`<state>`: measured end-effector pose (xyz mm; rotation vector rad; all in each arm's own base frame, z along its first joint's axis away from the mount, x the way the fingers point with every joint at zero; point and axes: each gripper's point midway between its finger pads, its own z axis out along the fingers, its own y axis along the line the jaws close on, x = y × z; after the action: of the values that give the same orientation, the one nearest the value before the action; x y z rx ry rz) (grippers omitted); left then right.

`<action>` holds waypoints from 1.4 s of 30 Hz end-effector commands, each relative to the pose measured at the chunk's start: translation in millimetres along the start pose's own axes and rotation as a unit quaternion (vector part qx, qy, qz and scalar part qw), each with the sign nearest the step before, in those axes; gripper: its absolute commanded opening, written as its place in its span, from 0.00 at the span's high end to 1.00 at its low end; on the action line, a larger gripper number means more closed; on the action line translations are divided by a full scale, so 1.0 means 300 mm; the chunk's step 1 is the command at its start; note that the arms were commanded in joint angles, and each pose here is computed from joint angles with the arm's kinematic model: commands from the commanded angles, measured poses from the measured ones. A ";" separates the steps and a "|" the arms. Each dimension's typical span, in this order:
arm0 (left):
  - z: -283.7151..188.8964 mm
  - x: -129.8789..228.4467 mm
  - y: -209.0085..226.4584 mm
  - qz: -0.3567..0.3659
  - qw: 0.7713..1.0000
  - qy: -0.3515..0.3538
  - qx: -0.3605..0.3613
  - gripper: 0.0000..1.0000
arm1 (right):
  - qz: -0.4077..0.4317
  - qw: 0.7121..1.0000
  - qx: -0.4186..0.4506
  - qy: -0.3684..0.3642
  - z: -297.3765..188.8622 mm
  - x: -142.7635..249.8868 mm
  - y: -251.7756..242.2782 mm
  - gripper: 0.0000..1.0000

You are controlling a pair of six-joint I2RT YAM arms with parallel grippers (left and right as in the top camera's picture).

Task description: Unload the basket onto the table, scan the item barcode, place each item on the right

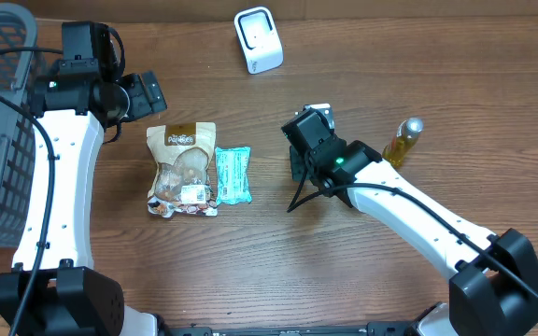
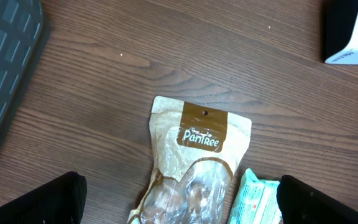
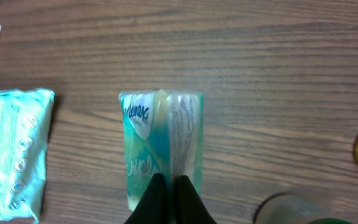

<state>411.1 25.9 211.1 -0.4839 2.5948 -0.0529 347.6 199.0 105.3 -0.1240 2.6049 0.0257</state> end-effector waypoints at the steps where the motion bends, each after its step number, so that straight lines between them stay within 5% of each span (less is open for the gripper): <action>1: -0.010 -0.008 -0.010 0.007 1.000 -0.005 0.002 0.00 | -0.003 0.999 -0.009 -0.040 -0.117 -0.135 0.001 0.97; 6: -0.010 -0.008 -0.010 0.007 1.000 -0.006 0.002 0.01 | 0.000 0.995 -0.023 -0.099 -0.368 -0.383 -0.045 0.97; 9: -0.010 -0.008 -0.010 0.007 1.000 -0.006 0.002 0.01 | -0.021 0.977 -0.053 -0.205 -0.636 -0.594 -0.044 0.97; 15: -0.010 -0.008 -0.010 0.007 1.000 -0.005 0.002 0.00 | -0.049 0.956 -0.061 -0.283 -0.718 -0.715 -0.013 0.96; 18: -0.010 -0.008 -0.010 0.007 1.000 -0.006 0.002 0.01 | -0.055 0.963 -0.053 -0.257 -0.648 -0.700 -0.008 0.89; 24: -0.010 -0.008 -0.010 0.007 1.000 -0.006 0.002 0.00 | -0.069 0.983 -0.024 -0.166 -0.418 -0.621 -0.017 0.36; 33: -0.010 -0.008 -0.010 0.007 1.000 -0.006 0.002 0.00 | 0.091 0.994 0.023 -0.059 -0.073 -0.556 -0.162 0.25; 42: -0.010 -0.008 -0.010 0.007 1.000 -0.006 0.002 0.00 | 0.217 0.974 -0.055 0.035 0.258 -0.491 -0.183 0.17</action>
<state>411.1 25.9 211.1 -0.4839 2.5948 -0.0529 518.1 148.9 136.4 0.2880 2.6059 0.2137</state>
